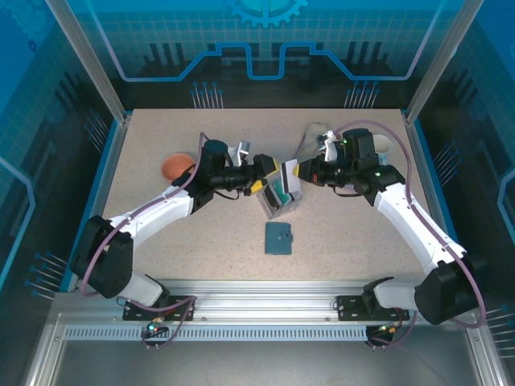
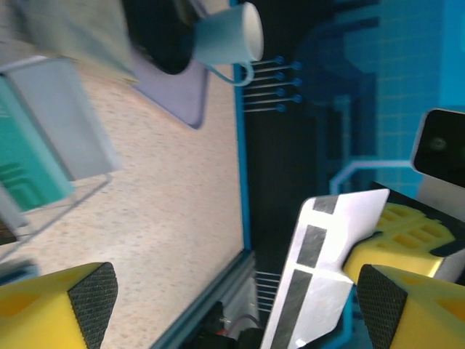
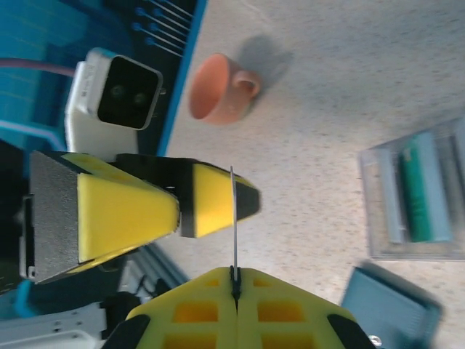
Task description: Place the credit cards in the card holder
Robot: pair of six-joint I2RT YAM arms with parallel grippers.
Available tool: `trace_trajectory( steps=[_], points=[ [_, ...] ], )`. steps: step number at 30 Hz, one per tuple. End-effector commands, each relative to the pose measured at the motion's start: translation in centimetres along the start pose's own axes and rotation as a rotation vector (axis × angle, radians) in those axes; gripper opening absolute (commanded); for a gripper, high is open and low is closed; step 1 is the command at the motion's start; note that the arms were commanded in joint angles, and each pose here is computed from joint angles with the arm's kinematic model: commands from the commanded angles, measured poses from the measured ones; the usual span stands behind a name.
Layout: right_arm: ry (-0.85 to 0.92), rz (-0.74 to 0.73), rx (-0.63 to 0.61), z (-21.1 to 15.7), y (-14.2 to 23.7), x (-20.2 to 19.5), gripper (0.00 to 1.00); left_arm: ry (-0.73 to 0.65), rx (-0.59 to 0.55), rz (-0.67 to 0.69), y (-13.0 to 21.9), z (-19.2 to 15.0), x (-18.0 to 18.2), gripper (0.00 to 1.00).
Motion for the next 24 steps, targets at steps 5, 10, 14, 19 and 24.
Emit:
trace_trajectory(
  steps=[5, 10, 14, 19, 24],
  points=[
    [-0.047, 0.182, -0.001, 0.6, 0.7, 1.9, 0.00, -0.097, 0.116, -0.275, -0.1, -0.8, -6.0, 0.82],
    [-0.080, 0.192, 0.020, 0.6, 0.0, 1.0, 0.01, -0.127, 0.134, -0.318, 0.3, -1.0, -7.4, 0.55],
    [-0.096, 0.181, 0.029, 0.5, -0.4, 0.2, 0.04, -0.145, 0.129, -0.347, 0.8, -1.0, -8.3, 0.36],
    [-0.090, 0.199, 0.042, 0.4, -0.5, 0.2, 0.16, -0.140, 0.126, -0.337, 0.8, -1.0, -8.4, 0.13],
    [-0.073, 0.232, 0.069, 0.1, -0.6, 0.6, 0.27, -0.125, 0.126, -0.351, 0.7, -0.8, -8.6, 0.11]
  ],
)
Point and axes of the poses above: each hand's point on the last joint's axis, 136 mm out from that joint toward the fingers, its own y axis back along the fingers, its own x axis along the line the jaws close on, z = x × y, the point moved 5 cm from there along y, back along the fingers, and after that the axes turned 2 degrees about -y, right-handed, at the moved point
